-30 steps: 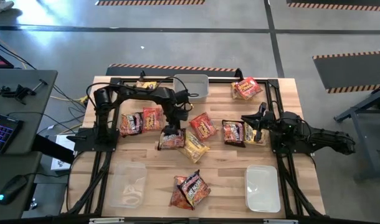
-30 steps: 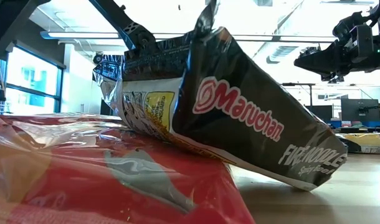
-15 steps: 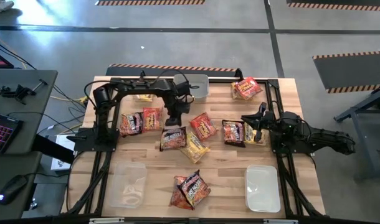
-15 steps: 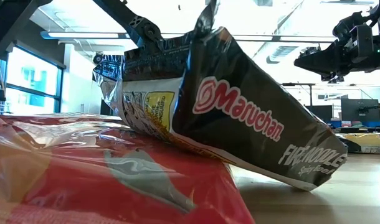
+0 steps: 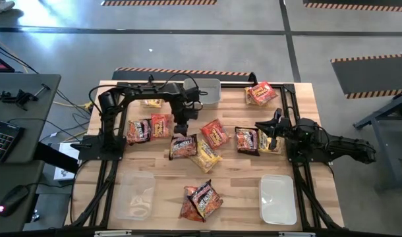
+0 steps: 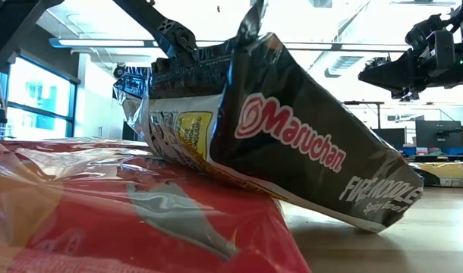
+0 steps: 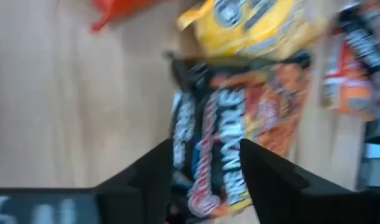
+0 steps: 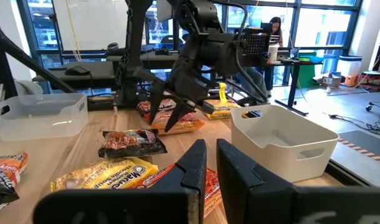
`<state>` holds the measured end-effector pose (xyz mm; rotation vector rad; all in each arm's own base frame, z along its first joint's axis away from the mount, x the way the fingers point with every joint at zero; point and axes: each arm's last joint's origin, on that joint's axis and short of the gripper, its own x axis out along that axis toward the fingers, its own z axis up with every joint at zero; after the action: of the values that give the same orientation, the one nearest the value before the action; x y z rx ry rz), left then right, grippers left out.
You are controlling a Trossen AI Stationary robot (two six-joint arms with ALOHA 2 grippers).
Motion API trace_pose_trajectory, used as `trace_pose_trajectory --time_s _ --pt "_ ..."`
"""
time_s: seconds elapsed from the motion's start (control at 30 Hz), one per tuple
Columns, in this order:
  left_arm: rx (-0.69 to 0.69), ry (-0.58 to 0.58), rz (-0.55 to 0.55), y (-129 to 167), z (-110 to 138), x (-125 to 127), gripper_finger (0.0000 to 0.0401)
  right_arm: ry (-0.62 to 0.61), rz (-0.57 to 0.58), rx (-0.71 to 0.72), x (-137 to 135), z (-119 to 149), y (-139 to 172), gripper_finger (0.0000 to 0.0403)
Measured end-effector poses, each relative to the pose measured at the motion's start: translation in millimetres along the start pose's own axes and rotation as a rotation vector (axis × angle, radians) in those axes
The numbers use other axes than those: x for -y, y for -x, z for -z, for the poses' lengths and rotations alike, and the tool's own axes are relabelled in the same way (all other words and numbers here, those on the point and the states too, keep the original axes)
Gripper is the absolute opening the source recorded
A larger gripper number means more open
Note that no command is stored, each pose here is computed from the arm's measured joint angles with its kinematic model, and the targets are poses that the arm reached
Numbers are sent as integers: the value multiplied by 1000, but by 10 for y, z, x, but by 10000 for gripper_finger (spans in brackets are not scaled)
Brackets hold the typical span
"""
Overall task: Sort Maruchan noodles
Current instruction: Put the middle black noodle pack into the gray bin
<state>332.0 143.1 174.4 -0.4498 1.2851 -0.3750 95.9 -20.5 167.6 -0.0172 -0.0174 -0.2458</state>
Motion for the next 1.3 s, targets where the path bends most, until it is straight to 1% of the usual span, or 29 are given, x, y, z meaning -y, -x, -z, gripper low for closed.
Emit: trace_pose_trajectory --time_s 0.07,0.17,0.4,0.53,0.73,0.9,1.03,1.3 --pt "34 -12 24 -24 -28 -42 206 0 0 0 0 0 0 23" --pt "51 -19 38 -67 -43 -109 221 0 0 0 0 0 0 23" --pt "32 -1 81 -190 -12 -250 221 0 0 0 0 0 0 23" --pt "50 -7 176 -275 -9 -283 223 0 0 0 0 0 0 23" --pt "20 16 195 -404 13 -360 223 0 0 0 0 0 0 23" --pt "8 -32 204 -448 2 -314 221 0 0 0 0 0 0 23" --pt "-7 -68 214 -483 -6 -258 201 0 0 0 0 0 0 23" --pt "-22 -102 226 -507 -6 -208 126 0 0 0 0 1 0 23"
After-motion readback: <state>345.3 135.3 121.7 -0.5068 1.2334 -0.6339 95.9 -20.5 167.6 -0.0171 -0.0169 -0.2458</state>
